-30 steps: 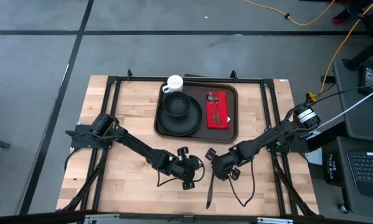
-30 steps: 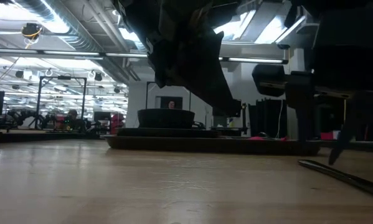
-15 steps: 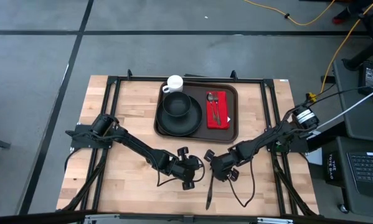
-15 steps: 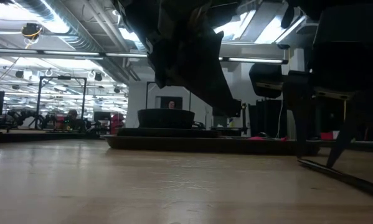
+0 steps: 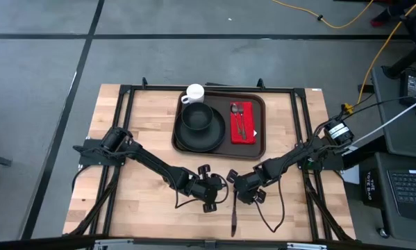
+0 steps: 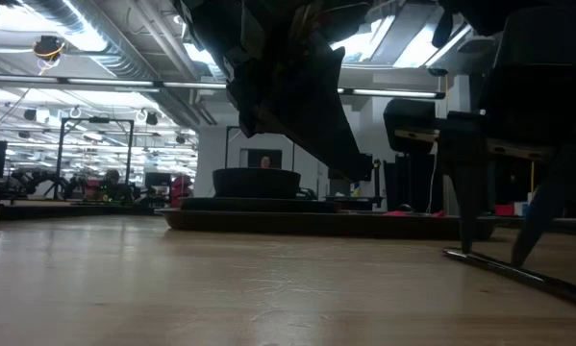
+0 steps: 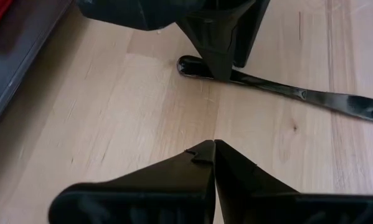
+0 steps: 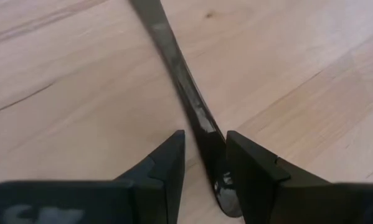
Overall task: Set up tray
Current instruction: Put the black knife on the red napkin to the right of the black fork
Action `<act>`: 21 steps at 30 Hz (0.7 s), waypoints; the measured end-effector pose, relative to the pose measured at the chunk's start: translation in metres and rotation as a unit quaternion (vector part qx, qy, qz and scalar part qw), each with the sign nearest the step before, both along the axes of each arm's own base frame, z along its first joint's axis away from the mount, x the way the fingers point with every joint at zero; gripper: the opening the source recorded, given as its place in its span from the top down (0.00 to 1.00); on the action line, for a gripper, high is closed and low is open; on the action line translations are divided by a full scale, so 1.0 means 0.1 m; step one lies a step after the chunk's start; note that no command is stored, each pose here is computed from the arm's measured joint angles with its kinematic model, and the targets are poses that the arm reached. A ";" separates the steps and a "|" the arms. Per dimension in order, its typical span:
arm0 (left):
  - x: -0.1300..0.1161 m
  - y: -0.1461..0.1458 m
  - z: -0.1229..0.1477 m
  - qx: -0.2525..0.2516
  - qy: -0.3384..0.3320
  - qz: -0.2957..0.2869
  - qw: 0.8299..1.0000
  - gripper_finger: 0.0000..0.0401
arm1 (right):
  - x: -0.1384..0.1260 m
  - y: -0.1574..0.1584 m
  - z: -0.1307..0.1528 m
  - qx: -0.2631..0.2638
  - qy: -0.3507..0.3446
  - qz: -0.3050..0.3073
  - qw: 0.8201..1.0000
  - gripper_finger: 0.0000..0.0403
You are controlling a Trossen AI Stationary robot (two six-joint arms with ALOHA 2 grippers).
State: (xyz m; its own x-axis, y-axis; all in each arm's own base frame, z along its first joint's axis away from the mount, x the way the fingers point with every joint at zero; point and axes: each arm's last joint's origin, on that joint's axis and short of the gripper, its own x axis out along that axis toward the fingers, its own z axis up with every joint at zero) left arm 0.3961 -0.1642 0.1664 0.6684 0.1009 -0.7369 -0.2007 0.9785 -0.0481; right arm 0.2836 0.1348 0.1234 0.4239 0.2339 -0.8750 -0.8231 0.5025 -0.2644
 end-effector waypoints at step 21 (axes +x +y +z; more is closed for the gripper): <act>0.00 0.00 0.00 0.000 0.000 0.000 1.000 0.99 | 0.11 -0.01 0.07 -0.019 0.002 0.064 0.998 0.69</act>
